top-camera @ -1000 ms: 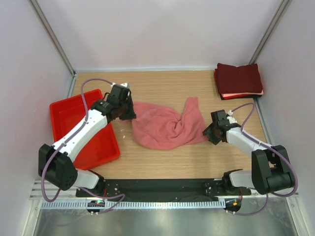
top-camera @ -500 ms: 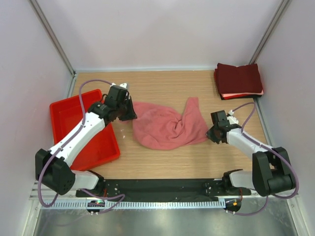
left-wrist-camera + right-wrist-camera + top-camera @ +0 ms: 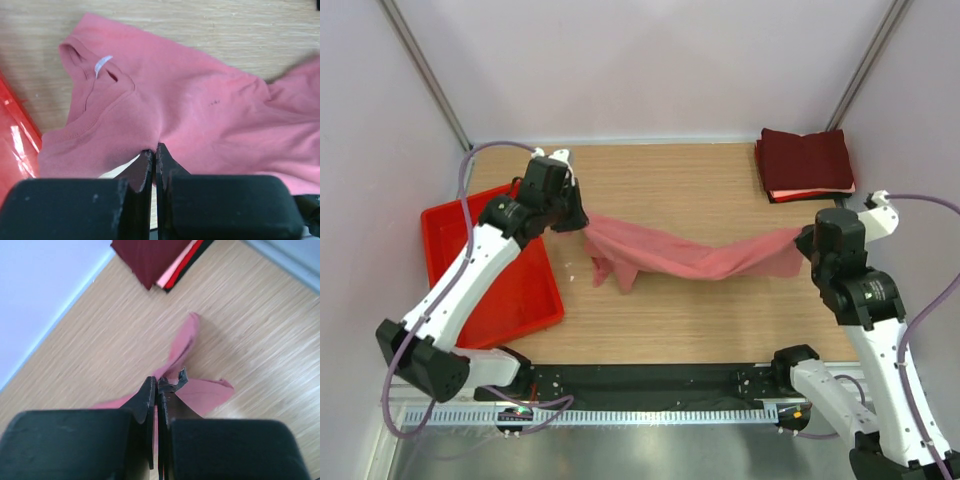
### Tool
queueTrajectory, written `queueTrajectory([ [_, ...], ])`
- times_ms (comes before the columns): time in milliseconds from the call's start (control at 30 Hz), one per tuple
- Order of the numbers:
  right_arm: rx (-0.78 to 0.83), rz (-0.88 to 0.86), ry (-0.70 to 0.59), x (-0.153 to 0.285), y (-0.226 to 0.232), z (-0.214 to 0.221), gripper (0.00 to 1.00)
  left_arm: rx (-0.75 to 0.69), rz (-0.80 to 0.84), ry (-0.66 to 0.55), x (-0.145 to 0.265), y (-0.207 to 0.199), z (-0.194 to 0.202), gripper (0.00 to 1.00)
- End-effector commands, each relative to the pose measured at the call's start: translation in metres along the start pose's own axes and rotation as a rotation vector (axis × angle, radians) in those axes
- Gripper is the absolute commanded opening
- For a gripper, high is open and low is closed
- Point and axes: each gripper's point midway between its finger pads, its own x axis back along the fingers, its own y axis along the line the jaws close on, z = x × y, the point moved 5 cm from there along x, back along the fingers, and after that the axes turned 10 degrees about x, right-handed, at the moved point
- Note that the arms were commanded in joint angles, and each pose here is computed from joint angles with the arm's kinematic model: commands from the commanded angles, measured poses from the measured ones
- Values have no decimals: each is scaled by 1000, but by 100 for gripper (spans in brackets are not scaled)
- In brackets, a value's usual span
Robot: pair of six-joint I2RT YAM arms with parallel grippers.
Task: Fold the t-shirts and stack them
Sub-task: Flatten the tshirt out
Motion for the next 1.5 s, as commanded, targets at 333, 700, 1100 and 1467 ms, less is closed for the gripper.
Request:
queueTrajectory([
  [333, 193, 262, 236, -139, 3, 32, 1, -60, -2, 263, -155, -25, -32, 7],
  [700, 138, 251, 397, -186, -6, 33, 22, -116, -186, 38, -140, -27, -67, 48],
  [1100, 93, 152, 470, -134, -9, 46, 44, 29, 33, 265, -97, -5, 97, 43],
  [1467, 74, 78, 416, -102, -14, 47, 45, 312, -7, 204, -122, -2, 151, 53],
])
